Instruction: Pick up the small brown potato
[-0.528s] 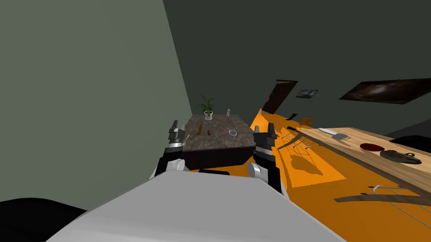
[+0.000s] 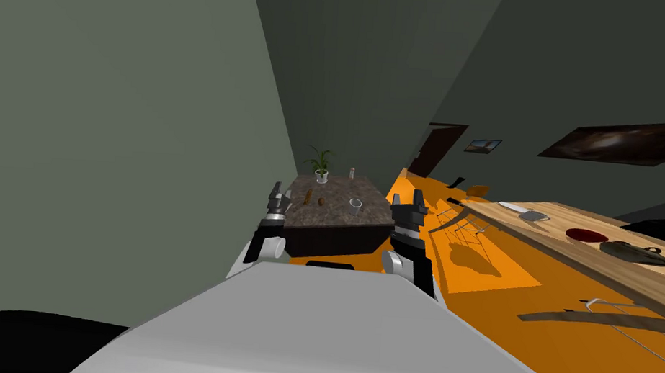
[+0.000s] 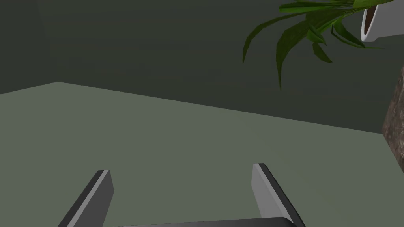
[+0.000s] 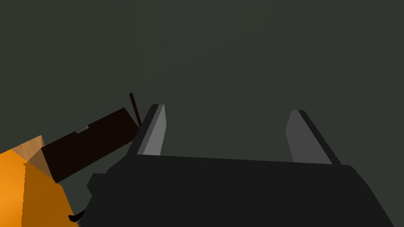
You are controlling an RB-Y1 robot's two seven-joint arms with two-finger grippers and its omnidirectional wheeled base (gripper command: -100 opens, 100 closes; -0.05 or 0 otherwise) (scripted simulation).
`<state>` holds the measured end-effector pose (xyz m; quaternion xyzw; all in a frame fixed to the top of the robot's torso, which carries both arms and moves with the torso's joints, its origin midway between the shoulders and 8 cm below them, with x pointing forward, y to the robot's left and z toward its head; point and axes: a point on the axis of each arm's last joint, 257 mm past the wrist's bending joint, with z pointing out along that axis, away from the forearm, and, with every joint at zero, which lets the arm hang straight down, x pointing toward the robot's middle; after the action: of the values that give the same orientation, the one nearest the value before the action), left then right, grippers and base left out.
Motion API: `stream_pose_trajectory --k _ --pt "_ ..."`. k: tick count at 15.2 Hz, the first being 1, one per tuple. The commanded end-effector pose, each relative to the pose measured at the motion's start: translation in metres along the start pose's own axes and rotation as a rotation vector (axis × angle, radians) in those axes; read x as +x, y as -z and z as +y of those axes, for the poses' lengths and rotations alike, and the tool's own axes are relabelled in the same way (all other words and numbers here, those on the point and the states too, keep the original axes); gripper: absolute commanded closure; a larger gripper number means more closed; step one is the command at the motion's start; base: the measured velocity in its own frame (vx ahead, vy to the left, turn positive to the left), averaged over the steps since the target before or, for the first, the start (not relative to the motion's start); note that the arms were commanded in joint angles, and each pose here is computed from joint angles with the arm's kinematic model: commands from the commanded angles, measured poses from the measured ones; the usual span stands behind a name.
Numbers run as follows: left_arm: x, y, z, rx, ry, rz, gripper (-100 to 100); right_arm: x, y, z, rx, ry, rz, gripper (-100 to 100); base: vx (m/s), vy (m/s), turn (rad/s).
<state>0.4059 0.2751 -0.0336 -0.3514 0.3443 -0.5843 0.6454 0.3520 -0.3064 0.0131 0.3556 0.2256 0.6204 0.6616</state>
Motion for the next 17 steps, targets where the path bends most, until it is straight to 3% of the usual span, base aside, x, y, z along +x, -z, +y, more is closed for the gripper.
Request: stream_pose_trajectory --k 1,3,4,7,8,11,13,14,15,16,17 --pt "0.002 -0.007 0.006 -0.009 0.002 0.011 -100 0.0 0.0 0.0 0.0 0.0 0.0 0 -0.052 -0.106 0.05" --pt "-0.001 -0.02 0.026 -0.047 0.002 0.025 -100 0.0 0.0 0.0 0.0 0.0 0.0 0 -0.049 -0.133 0.107" --pt "0.001 -0.025 0.021 -0.032 0.005 0.029 -100 0.0 0.0 0.0 0.0 0.0 0.0 0 -0.066 -0.156 0.102" --pt "-0.004 -0.042 0.043 -0.074 0.011 0.033 -100 0.0 0.0 0.0 0.0 0.0 0.0 0 -0.069 -0.134 0.065" --pt "-0.003 -0.045 0.039 -0.063 0.014 0.035 -100 0.0 0.0 0.0 0.0 0.0 0.0 0 -0.064 -0.111 0.074" --pt "-0.012 -0.061 0.063 -0.116 0.024 0.024 -100 0.0 0.0 0.0 0.0 0.0 0.0 0 -0.062 -0.117 0.081" --pt "-0.009 -0.069 0.059 -0.101 0.029 0.029 -100 0.0 0.0 0.0 0.0 0.0 0.0 0 -0.031 -0.115 0.051" --pt "-0.015 -0.075 0.074 -0.139 0.036 0.017 -100 0.0 0.0 0.0 0.0 0.0 0.0 0 -0.026 -0.102 0.06" --pt "-0.013 -0.081 0.069 -0.124 0.04 0.021 -100 0.0 0.0 0.0 0.0 0.0 0.0 0 -0.032 -0.099 0.073" --pt "-0.021 -0.085 0.084 -0.162 0.048 0.005 -100 0.0 0.0 0.0 0.0 0.0 0.0 0 -0.035 -0.112 0.085" --pt "-0.017 -0.093 0.08 -0.148 0.053 0.01 -100 0.0 0.0 0.0 0.0 0.0 0.0 0 -0.045 -0.114 0.073"
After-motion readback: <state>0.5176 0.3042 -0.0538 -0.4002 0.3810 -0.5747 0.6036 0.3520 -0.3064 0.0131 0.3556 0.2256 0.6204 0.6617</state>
